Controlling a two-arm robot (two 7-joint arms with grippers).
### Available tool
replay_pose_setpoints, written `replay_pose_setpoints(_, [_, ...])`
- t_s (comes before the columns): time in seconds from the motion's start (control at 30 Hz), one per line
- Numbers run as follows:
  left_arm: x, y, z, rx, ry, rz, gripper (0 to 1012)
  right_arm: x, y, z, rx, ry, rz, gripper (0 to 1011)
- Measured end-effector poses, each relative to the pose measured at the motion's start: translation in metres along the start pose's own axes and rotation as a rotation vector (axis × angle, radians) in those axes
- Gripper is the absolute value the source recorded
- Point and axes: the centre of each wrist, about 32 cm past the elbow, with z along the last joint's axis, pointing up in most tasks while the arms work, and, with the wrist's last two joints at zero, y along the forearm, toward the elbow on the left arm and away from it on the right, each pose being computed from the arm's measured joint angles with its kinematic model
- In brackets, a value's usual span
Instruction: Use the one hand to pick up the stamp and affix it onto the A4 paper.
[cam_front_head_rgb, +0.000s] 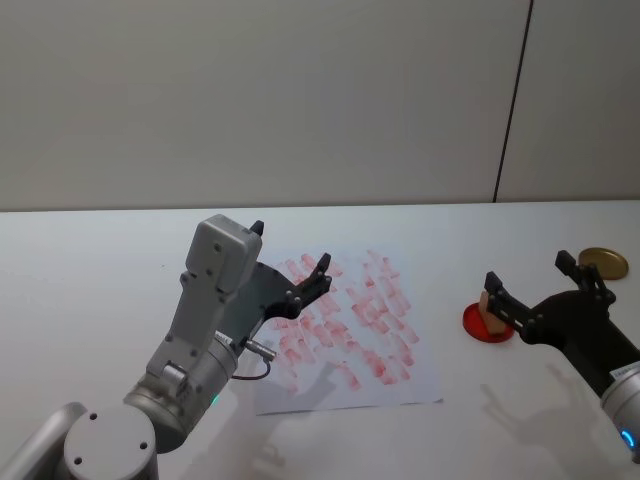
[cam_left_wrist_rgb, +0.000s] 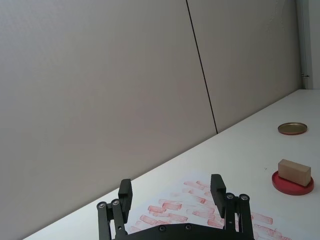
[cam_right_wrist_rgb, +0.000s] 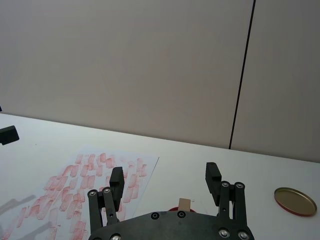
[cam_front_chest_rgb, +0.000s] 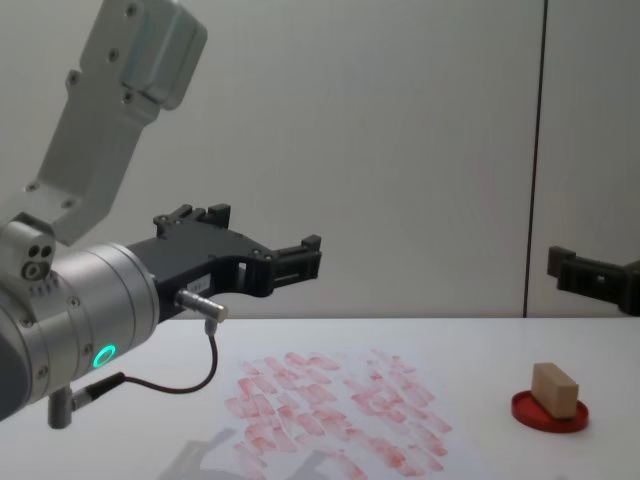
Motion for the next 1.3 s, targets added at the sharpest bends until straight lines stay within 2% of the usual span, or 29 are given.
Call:
replay_pose_setpoints(0.93, [0.0000, 0.0000, 0.0000, 0.000, 0.000, 0.000, 993, -0.001, 0.000, 0.000, -0.005, 0.001, -0.006, 1001])
replay_pose_setpoints(1.2, [0.0000, 0.0000, 0.0000, 0.000, 0.000, 0.000, 993, -0.008, 0.004, 0.001, -0.051, 0.017, -0.048, 1001])
replay_pose_setpoints(1.3, [0.0000, 0.0000, 0.0000, 0.000, 0.000, 0.000, 993, -0.013, 0.008, 0.003, -0.084, 0.032, -0.076, 1001])
